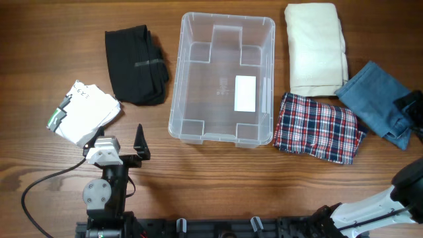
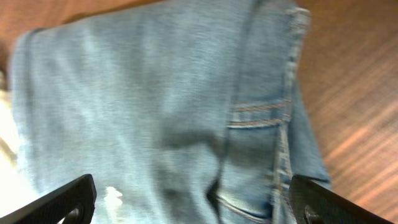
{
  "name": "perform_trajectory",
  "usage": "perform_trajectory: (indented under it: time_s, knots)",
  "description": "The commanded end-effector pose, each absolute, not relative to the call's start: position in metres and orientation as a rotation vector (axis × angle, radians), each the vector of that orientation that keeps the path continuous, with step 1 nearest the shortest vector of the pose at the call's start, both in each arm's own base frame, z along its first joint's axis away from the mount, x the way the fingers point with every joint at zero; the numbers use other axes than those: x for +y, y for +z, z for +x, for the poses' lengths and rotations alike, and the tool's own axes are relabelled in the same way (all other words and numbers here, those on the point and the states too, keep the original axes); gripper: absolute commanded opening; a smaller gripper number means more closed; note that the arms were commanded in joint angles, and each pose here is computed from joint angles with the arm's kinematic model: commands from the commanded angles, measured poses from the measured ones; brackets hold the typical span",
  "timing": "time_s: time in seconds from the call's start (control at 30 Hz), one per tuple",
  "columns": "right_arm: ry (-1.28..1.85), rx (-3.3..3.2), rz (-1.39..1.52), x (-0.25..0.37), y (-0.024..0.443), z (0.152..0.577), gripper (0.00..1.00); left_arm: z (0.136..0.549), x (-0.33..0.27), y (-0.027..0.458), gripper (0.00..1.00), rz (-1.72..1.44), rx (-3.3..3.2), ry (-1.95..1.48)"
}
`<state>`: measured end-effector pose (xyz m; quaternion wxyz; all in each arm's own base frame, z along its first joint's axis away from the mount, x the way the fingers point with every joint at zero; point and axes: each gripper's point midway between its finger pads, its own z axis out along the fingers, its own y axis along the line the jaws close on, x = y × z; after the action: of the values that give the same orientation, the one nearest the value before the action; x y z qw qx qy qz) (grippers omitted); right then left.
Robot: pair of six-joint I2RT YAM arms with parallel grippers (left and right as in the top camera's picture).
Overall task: Pack container
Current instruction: 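Lower the right gripper and grasp the edge of the denim jeans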
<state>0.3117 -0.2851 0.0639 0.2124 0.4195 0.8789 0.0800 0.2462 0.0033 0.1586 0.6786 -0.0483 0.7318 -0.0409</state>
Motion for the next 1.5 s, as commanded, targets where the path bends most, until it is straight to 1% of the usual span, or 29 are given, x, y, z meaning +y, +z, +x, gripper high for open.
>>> perform_trajectory:
  time_s: [0.0, 0.17, 0.27, 0.37, 0.47, 0.6, 0.77, 0.93, 1.17, 1.27, 1.37, 1.47]
  knots:
    - [0.226, 2.421, 1.151, -0.282, 0.070, 0.316, 1.00, 0.246, 0.000, 0.156, 1.00, -0.081, 1.647, -0.089]
    - [-0.044, 2.436, 1.438, -0.303, 0.056, 0.277, 1.00, 0.246, 0.000, 0.156, 1.00, -0.081, 1.647, -0.089]
    - [-0.019, 2.438, 1.433, -0.302, 0.052, 0.280, 1.00, 0.246, 0.000, 0.156, 1.00, -0.081, 1.647, -0.089]
    - [0.059, 2.475, 1.355, -0.293, 0.043, 0.292, 1.00, 0.246, 0.000, 0.156, 1.00, -0.081, 1.647, -0.089]
    - [-0.066, 2.522, 1.408, -0.297, 0.034, 0.280, 1.00, 0.246, 0.000, 0.156, 1.00, -0.081, 1.647, -0.089]
    - [-0.072, 2.529, 1.449, -0.296, 0.027, 0.276, 1.00, 0.246, 0.000, 0.156, 1.00, -0.081, 1.647, -0.089]
    - [-0.040, 2.575, 1.480, -0.290, 0.009, 0.271, 1.00, 0.246, 0.000, 0.156, 1.00, -0.081, 1.647, -0.089]
    - [0.074, 2.622, 1.509, -0.276, -0.015, 0.271, 1.00, 0.246, 0.000, 0.156, 1.00, -0.081, 1.647, -0.089]
    - [0.106, 2.615, 1.541, -0.272, -0.018, 0.271, 1.00, 0.246, 0.000, 0.156, 1.00, -0.081, 1.647, -0.089]
    - [0.098, 2.634, 1.557, -0.271, -0.018, 0.265, 1.00, 0.246, 0.000, 0.156, 1.00, -0.081, 1.647, -0.089]
    - [0.029, 2.676, 1.618, -0.273, -0.019, 0.244, 1.00, 0.246, 0.000, 0.156, 1.00, -0.081, 1.647, -0.089]
    - [0.051, 2.696, 1.661, -0.269, -0.019, 0.233, 1.00, 0.246, 0.000, 0.156, 1.00, -0.081, 1.647, -0.089]
